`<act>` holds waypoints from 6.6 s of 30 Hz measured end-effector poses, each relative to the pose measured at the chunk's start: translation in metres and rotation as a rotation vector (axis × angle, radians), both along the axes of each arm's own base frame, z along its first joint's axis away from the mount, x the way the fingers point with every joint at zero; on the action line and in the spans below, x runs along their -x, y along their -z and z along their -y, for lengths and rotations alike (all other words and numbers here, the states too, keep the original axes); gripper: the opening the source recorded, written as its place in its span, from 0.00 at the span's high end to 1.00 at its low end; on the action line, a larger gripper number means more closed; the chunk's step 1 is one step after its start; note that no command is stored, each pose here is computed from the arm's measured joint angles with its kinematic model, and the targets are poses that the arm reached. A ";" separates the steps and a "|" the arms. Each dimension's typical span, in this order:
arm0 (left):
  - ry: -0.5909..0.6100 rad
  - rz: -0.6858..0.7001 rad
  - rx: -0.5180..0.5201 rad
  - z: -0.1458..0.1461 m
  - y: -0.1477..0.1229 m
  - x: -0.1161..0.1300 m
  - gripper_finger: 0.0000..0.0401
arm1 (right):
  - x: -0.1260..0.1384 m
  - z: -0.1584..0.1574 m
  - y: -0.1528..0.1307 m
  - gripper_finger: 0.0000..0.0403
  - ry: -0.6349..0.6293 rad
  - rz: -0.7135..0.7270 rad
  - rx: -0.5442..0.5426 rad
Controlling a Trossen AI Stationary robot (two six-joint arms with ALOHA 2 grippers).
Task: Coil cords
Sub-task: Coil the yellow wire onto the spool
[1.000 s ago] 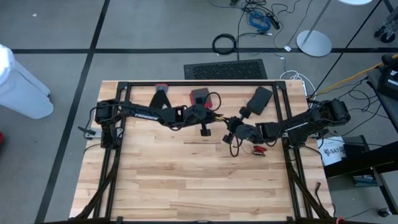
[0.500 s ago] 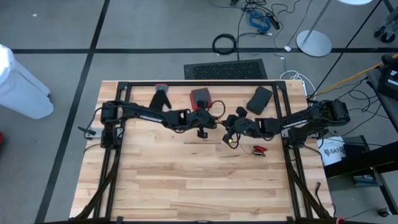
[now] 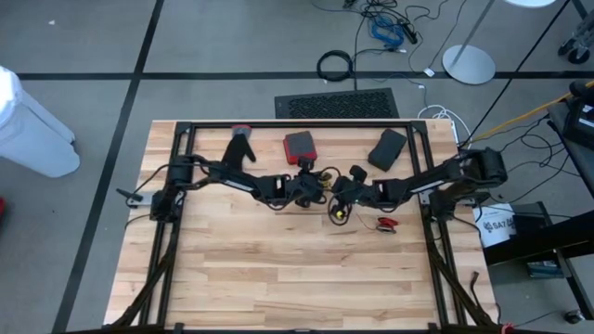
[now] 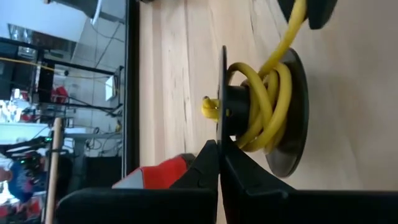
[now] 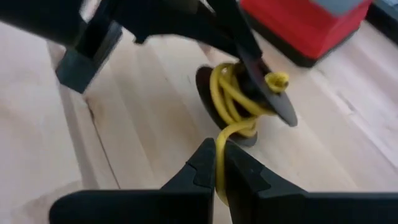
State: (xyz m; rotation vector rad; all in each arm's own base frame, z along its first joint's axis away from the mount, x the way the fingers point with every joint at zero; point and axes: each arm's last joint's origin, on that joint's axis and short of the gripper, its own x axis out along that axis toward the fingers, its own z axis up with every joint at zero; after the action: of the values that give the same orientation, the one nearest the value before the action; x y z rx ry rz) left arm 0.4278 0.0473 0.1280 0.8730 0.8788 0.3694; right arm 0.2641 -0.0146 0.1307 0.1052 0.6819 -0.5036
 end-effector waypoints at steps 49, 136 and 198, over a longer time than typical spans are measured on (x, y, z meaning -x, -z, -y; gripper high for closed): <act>0.221 -0.122 0.075 0.017 0.039 -0.005 0.93 | 0.005 -0.029 -0.019 0.79 -0.001 0.080 0.096; -0.007 -0.012 0.260 -0.008 0.001 0.010 0.86 | 0.004 -0.031 0.010 1.00 -0.053 -0.092 0.215; 0.243 0.123 0.881 -0.050 -0.005 0.016 1.00 | 0.016 -0.046 -0.010 0.85 -0.014 -0.068 0.317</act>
State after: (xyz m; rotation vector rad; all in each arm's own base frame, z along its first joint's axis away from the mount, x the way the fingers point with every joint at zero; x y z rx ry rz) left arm 0.4121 0.0974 0.1334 0.1288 0.7058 -0.1829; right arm 0.2480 0.0318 0.1407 -0.2156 0.6606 -0.5977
